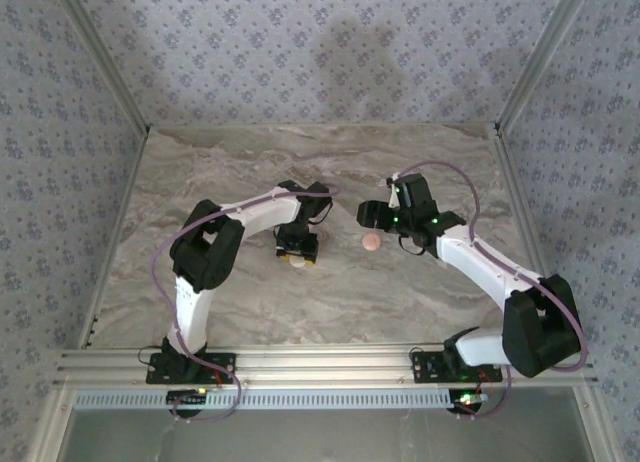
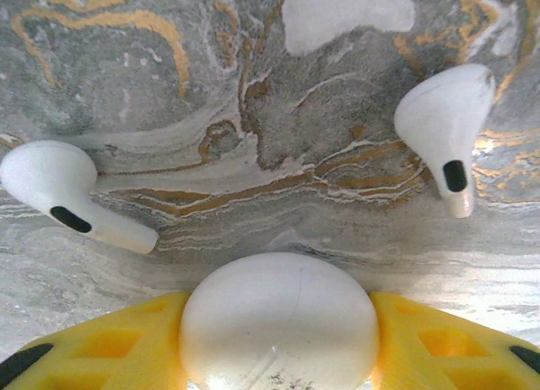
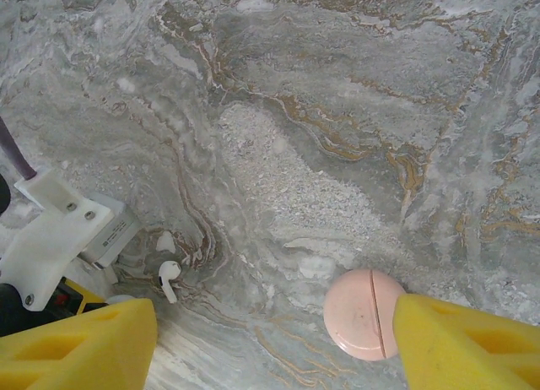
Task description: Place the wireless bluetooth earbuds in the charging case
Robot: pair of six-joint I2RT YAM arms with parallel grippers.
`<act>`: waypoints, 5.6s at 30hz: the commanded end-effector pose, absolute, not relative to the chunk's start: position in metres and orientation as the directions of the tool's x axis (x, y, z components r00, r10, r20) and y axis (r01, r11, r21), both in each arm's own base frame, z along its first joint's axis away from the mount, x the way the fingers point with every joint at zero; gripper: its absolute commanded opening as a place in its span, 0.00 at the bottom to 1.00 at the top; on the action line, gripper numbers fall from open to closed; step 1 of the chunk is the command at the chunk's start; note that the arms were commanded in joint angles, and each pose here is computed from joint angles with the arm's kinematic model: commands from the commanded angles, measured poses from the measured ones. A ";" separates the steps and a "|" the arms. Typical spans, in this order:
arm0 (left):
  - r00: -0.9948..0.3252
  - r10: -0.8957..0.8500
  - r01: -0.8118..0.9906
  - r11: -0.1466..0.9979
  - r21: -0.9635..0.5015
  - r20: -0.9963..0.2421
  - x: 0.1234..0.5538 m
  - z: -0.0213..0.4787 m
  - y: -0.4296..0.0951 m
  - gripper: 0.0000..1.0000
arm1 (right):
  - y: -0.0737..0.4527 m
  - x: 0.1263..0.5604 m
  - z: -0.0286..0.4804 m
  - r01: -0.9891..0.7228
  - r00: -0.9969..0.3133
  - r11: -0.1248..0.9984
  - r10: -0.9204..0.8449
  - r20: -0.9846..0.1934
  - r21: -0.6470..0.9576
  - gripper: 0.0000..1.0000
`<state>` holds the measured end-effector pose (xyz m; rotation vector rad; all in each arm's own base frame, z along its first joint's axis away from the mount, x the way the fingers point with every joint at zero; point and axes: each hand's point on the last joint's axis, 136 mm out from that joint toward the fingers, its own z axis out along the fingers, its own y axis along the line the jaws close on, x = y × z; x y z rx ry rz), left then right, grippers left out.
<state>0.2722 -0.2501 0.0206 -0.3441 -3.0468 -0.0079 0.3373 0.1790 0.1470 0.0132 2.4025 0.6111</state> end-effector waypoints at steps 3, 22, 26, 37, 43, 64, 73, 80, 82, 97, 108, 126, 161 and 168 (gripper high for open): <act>-0.961 0.274 0.275 0.961 0.020 0.031 0.272 0.045 -0.241 0.44 | 0.176 0.330 0.157 -0.169 -0.782 0.878 0.157 -0.603 0.447 0.75; -0.313 0.811 0.943 0.329 -0.055 -0.494 0.216 0.138 -0.292 0.34 | 0.209 0.258 0.180 -0.399 -0.878 0.553 0.001 -0.480 0.731 0.60; -0.187 0.798 0.979 0.201 -0.040 -0.572 0.201 0.148 -0.298 0.34 | 0.220 0.237 0.171 -0.379 -0.911 0.485 -0.047 -0.409 0.788 0.59; -0.003 0.787 0.996 0.060 0.072 -0.616 0.185 0.161 -0.296 0.35 | 0.267 0.197 0.168 -0.399 -0.916 0.362 -0.204 -0.346 0.843 0.58; 0.017 0.779 0.995 0.046 0.084 -0.627 0.181 0.166 -0.301 0.35 | 0.281 0.193 0.168 -0.408 -0.908 0.335 -0.246 -0.339 0.849 0.58; 0.044 0.757 0.995 0.028 0.100 -0.651 0.174 0.175 -0.309 0.34 | 0.304 0.193 0.183 -0.417 -0.895 0.231 -0.272 -0.353 0.879 0.48; 0.052 0.753 0.994 0.026 0.109 -0.656 0.176 0.178 -0.311 0.34 | 0.305 0.193 0.185 -0.421 -0.893 0.224 -0.273 -0.358 0.879 0.35; 0.054 0.747 0.993 0.032 0.117 -0.663 0.178 0.183 -0.313 0.35 | 0.306 0.190 0.182 -0.419 -0.891 0.235 -0.290 -0.348 0.877 0.37; 0.057 0.746 0.992 0.031 0.119 -0.663 0.178 0.184 -0.313 0.35 | 0.307 0.189 0.180 -0.417 -0.891 0.239 -0.300 -0.342 0.877 0.39; -0.021 0.674 0.977 0.171 0.129 -0.738 0.196 0.197 -0.316 0.75 | 0.287 0.203 0.184 -0.566 -0.823 0.288 -0.239 -0.515 0.772 0.26; 0.050 0.292 0.972 0.204 0.113 -0.955 0.196 0.242 -0.297 0.79 | 0.252 0.208 0.210 -0.884 -0.440 0.263 -0.184 -0.879 0.387 0.26; 0.059 0.298 0.997 0.021 0.068 -0.953 0.177 0.231 -0.301 0.62 | 0.263 0.176 0.239 -0.988 0.126 -0.118 -0.234 -0.964 -0.100 0.28; -0.190 0.387 0.872 0.489 0.026 -0.902 0.242 0.203 -0.265 0.66 | 0.223 0.307 0.060 -0.429 -0.893 0.886 -0.387 -0.230 0.177 0.71; -0.206 0.400 0.872 0.490 0.018 -0.893 0.245 0.199 -0.265 0.66 | 0.221 0.310 0.043 -0.429 -0.898 0.896 -0.409 -0.164 0.118 0.73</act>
